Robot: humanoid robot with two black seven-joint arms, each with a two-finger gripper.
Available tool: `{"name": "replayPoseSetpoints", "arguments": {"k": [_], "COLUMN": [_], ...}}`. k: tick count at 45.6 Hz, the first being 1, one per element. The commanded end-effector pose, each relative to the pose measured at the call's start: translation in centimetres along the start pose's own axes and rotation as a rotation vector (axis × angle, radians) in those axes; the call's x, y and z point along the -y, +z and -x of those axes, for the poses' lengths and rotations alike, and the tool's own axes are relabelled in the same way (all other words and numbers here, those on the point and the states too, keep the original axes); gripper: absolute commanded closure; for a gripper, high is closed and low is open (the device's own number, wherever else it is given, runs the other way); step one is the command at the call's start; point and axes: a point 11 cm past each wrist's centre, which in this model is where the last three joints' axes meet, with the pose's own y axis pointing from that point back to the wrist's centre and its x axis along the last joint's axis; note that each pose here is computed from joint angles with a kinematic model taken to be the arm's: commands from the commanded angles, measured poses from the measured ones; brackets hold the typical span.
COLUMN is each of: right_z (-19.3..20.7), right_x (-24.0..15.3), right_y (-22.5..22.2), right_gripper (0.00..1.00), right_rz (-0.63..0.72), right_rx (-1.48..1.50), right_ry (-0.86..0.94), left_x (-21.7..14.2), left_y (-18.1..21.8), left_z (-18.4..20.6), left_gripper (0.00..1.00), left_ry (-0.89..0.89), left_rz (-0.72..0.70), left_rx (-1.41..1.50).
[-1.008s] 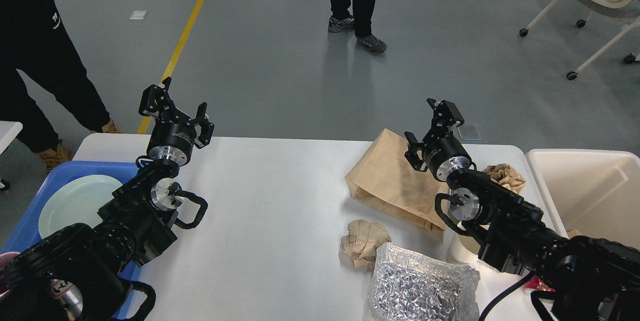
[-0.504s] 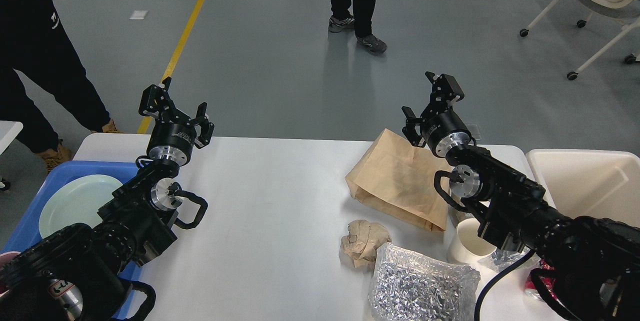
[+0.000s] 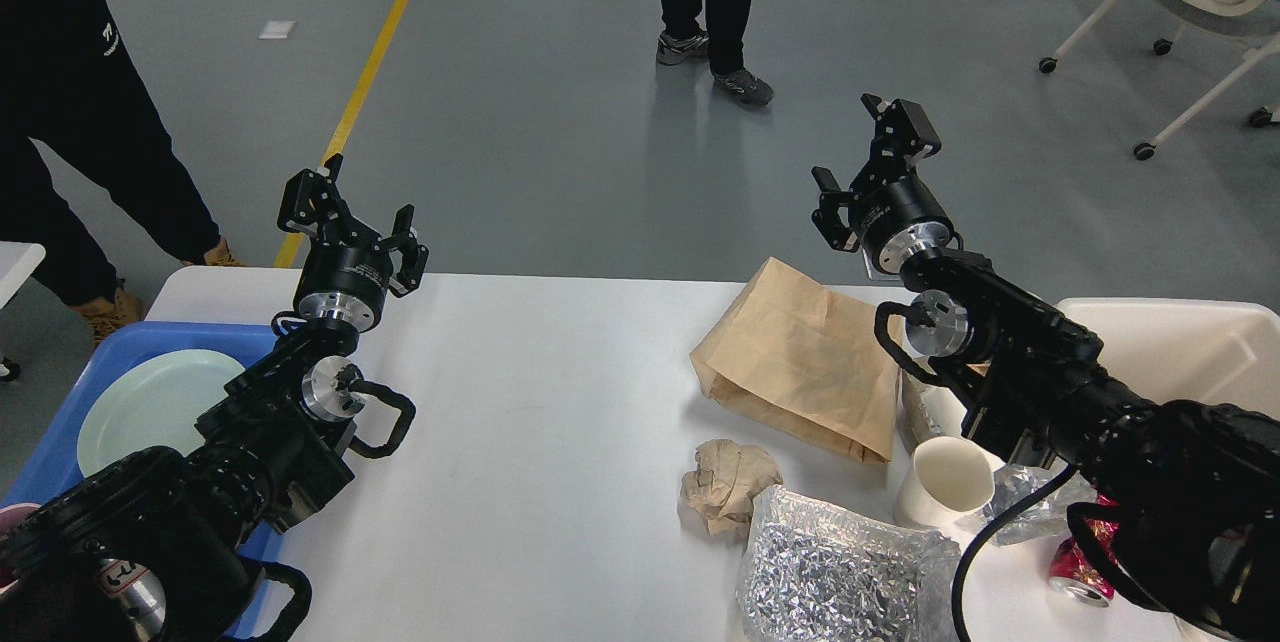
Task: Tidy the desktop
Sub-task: 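Raise the right gripper up from beside the brown paper bag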
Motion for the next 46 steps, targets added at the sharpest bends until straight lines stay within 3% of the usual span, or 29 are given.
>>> {"name": "replayPoseSetpoints", "arguments": {"k": [1,34,40,46], "right_z": [0.0,-5.5,-4.8,-6.4], "right_x": [0.0,-0.4,-0.3,-1.0], "right_y": [-0.1,-5.8,-5.6,-6.5], "right_gripper": [0.00,0.00,0.00,0.00], "right_rz": [-0.004,-0.099,-0.081,-0.007], "right_rx": [-0.004,-0.044,-0.074,-0.244], "right_ry": [0.000,0.083,0.043,-0.011], "left_x": [0.0,-0.4,-0.5,-0.6], "left_y": [0.0,0.4,0.8,0.9], "left_z": [0.0,-0.3,-0.3,-0.3], "left_gripper": [0.04,0.04,0.04,0.04], "left_ry": [0.000,0.005,0.006,0.006], "left_rz": [0.000,0.064,0.115,0.136], "left_rx": [0.000,0.000,-0.001,-0.003]}}
